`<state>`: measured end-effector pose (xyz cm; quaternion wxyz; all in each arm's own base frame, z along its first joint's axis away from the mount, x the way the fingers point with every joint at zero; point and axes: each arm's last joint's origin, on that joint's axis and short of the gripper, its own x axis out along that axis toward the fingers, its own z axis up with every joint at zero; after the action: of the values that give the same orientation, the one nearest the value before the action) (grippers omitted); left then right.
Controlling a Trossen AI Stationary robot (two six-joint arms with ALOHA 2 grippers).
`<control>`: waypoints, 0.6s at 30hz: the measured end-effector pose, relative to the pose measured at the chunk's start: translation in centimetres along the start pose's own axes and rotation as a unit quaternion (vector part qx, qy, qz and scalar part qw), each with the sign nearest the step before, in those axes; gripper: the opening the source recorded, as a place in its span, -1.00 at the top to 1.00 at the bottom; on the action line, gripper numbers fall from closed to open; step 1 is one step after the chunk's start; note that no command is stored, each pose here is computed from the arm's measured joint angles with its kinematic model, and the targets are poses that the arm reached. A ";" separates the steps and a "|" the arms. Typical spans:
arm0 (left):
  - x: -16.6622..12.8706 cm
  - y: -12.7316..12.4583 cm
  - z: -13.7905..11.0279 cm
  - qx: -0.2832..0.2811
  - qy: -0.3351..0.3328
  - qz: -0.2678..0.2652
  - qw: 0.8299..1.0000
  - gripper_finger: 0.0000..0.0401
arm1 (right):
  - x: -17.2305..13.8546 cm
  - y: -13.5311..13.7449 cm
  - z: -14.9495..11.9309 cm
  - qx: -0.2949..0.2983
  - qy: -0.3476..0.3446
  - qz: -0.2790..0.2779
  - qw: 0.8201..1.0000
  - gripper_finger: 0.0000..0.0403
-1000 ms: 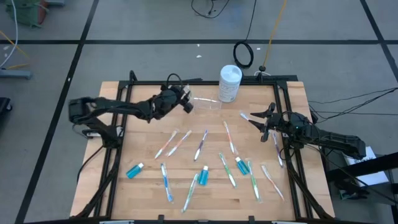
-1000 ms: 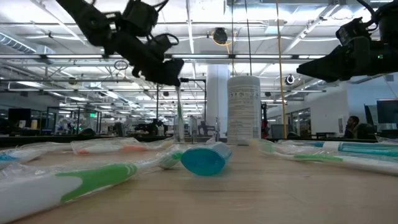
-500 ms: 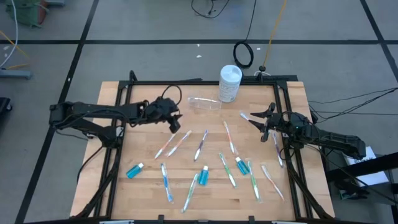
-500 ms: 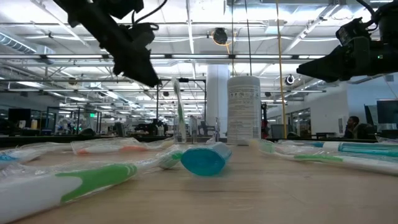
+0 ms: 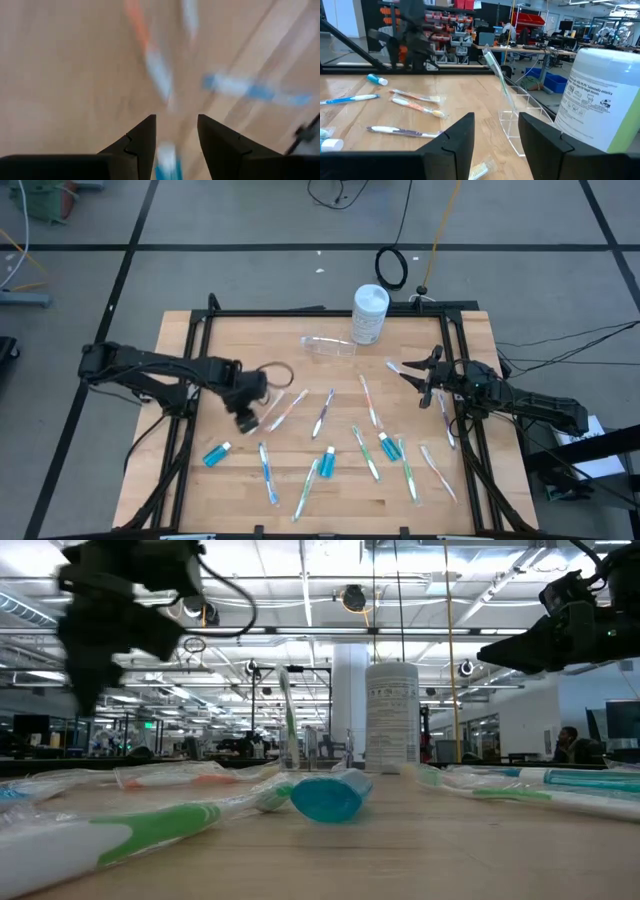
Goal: Pick & Place toothbrushing station
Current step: Put the blue mouthwash into the transparent organizer
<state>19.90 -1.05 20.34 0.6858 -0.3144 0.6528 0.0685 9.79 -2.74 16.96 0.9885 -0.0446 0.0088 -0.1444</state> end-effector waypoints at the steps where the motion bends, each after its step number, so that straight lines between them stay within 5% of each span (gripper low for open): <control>1: 0.2 -0.2 -0.7 -0.010 0.021 0.013 1.000 0.27 | 0.0 0.0 0.0 0.000 0.000 0.000 1.000 0.29; 7: 1.2 -2.4 -3.7 -0.013 0.071 0.054 0.996 0.27 | 0.0 0.0 0.0 -0.007 -0.002 0.000 1.000 0.29; 18: 4.1 -4.7 -5.8 -0.035 0.011 0.133 0.990 0.27 | 0.0 0.0 0.2 -0.030 -0.011 -0.002 0.999 0.29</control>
<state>17.90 -9.03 18.41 0.6523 -0.2490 0.6933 0.1787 9.79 -2.74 17.18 0.9865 -0.0764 0.0019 -0.1452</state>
